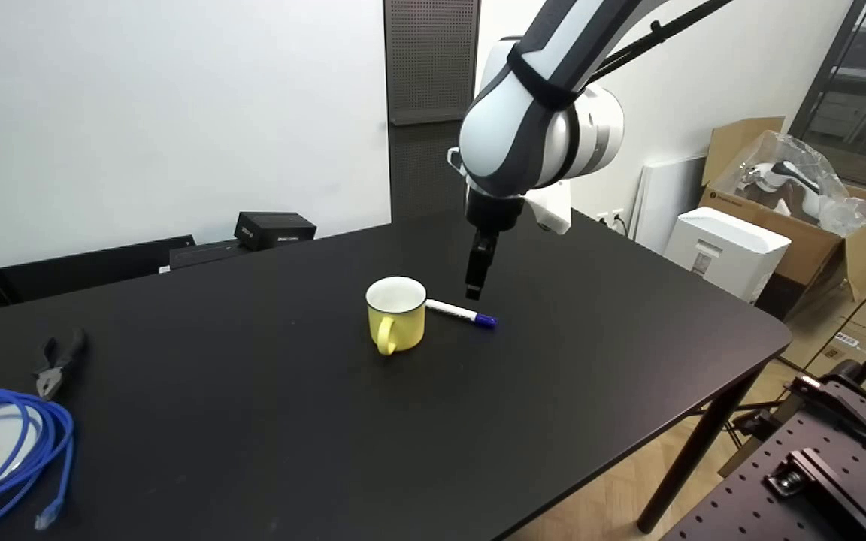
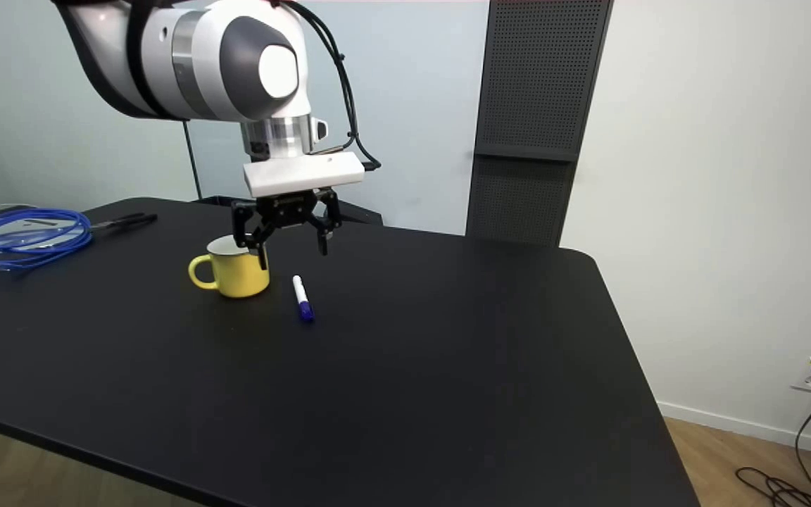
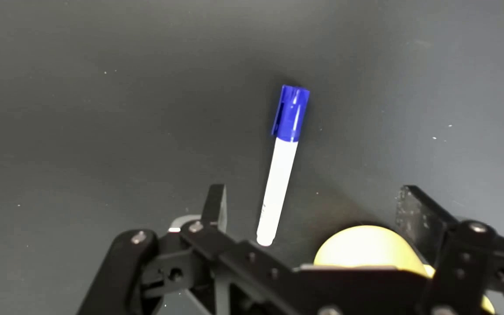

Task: Put the marker into the mug cup

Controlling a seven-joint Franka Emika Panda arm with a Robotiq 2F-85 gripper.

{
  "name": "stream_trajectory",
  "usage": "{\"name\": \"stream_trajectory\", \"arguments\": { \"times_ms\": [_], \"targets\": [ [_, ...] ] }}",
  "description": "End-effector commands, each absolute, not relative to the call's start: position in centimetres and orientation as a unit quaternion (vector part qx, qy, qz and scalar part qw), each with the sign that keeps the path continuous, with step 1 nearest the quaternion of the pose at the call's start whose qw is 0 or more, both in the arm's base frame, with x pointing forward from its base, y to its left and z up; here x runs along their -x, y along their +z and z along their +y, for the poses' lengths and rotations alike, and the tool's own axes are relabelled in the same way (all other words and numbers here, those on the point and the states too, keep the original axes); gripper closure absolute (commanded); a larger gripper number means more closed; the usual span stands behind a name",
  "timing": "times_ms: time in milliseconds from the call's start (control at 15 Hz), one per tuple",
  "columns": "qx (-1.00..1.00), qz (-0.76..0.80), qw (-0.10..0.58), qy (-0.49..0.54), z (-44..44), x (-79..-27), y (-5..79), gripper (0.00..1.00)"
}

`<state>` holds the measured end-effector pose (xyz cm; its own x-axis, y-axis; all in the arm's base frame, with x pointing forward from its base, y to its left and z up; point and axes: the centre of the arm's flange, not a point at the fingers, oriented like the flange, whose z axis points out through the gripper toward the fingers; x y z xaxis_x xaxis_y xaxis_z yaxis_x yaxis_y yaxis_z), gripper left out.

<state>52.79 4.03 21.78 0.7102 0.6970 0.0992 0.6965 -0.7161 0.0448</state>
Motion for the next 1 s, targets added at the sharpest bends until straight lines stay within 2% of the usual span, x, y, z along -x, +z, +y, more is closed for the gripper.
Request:
{"name": "stream_trajectory", "arguments": {
  "times_ms": [0,933],
  "targets": [
    [-0.924,0.378,0.002,0.055,4.1,-52.8,21.8,0.00],
    [-0.939,0.339,0.040,0.039,4.1,-54.0,15.9,0.00]
  ]
}}
